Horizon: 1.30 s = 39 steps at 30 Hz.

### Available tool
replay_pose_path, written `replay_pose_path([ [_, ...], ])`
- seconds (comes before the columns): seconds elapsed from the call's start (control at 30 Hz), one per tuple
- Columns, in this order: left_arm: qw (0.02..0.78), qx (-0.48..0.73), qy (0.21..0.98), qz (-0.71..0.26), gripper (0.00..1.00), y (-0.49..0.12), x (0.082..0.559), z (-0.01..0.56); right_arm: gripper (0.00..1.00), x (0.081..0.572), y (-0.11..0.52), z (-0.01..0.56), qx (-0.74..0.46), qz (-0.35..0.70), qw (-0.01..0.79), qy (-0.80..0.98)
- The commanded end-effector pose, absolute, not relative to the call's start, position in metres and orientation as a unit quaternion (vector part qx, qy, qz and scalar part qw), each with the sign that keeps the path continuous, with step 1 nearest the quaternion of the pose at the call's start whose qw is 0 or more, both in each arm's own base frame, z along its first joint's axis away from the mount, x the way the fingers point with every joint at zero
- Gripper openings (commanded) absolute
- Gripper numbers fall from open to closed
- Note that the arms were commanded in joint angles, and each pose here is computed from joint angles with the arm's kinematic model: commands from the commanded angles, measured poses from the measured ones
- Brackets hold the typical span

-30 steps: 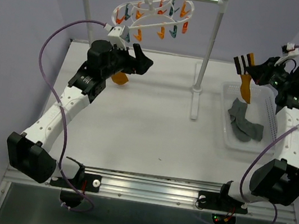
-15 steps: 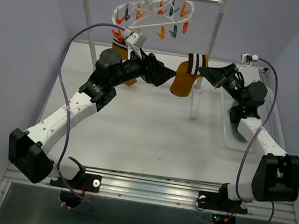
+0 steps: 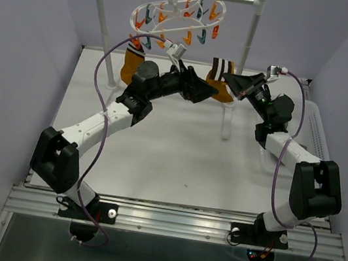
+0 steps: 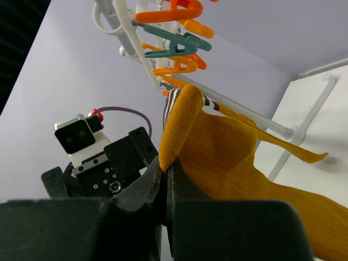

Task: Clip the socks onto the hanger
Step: Pick up the sock from the bin.

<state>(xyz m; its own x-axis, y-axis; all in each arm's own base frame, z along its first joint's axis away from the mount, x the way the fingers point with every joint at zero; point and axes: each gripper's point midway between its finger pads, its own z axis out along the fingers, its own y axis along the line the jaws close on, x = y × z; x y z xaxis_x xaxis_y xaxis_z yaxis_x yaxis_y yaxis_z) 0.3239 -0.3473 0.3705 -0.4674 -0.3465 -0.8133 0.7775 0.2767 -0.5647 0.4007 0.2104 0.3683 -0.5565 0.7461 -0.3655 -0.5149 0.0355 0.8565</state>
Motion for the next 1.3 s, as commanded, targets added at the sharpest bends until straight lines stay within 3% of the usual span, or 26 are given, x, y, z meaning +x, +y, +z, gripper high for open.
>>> replay_pose_path([
  [0.0, 0.511, 0.197, 0.573, -0.609, 0.99, -0.354, 0.315, 0.413, 0.01, 0.393, 0.213, 0.407, 0.08, 0.713, 0.481, 0.503],
  [0.37, 0.535, 0.157, 0.584, -0.59, 0.99, -0.355, 0.337, 0.408, 0.01, 0.385, 0.225, 0.402, 0.079, 0.729, 0.462, 0.499],
  [1.07, 0.598, 0.081, 0.571, -0.556, 0.66, -0.33, 0.345, 0.419, 0.01, 0.373, 0.243, 0.395, 0.079, 0.729, 0.46, 0.5],
  [1.17, 0.603, 0.08, 0.569, -0.554, 0.51, -0.329, 0.344, 0.422, 0.01, 0.372, 0.243, 0.396, 0.076, 0.73, 0.459, 0.501],
  [1.27, 0.599, 0.089, 0.568, -0.558, 0.29, -0.332, 0.343, 0.423, 0.01, 0.373, 0.245, 0.395, 0.074, 0.731, 0.456, 0.502],
])
